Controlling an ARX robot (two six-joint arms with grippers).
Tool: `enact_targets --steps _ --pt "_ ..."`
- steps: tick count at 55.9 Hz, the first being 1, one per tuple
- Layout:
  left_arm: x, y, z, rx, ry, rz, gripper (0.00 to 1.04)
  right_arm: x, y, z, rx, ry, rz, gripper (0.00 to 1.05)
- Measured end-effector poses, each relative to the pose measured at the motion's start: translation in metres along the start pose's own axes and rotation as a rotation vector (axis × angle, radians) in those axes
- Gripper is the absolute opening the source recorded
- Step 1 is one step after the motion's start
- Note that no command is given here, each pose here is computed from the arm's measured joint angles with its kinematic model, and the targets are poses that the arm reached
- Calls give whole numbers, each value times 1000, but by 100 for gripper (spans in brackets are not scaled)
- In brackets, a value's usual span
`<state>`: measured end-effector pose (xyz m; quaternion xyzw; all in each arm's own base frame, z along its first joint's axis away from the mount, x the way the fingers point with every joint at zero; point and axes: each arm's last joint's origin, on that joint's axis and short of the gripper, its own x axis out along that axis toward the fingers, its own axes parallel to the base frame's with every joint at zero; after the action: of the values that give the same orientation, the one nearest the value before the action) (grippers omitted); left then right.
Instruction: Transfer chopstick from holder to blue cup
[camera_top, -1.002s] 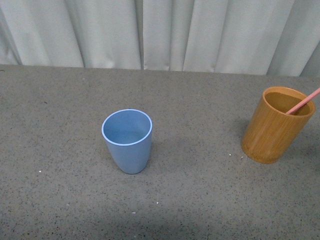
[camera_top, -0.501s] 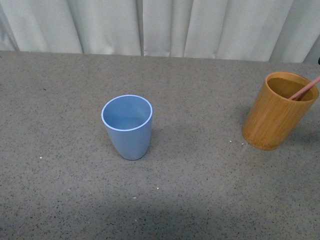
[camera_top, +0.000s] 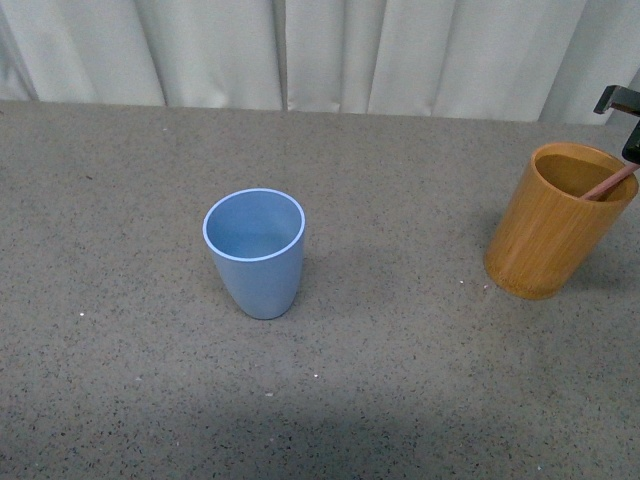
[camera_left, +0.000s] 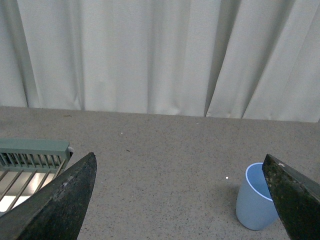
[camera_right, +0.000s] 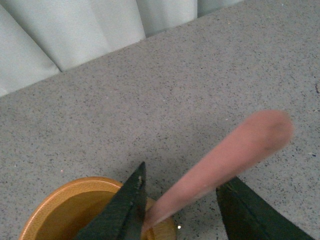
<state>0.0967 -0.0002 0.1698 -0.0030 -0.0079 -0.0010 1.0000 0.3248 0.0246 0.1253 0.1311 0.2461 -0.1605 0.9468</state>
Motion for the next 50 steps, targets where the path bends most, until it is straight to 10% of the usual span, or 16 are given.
enact_targets --steps 14,50 --pt "0 0 0 0 0 0 98 -4 4 7 49 -24 54 3" --pt "0 0 0 0 0 0 98 -60 7 79 153 -209 188 2"
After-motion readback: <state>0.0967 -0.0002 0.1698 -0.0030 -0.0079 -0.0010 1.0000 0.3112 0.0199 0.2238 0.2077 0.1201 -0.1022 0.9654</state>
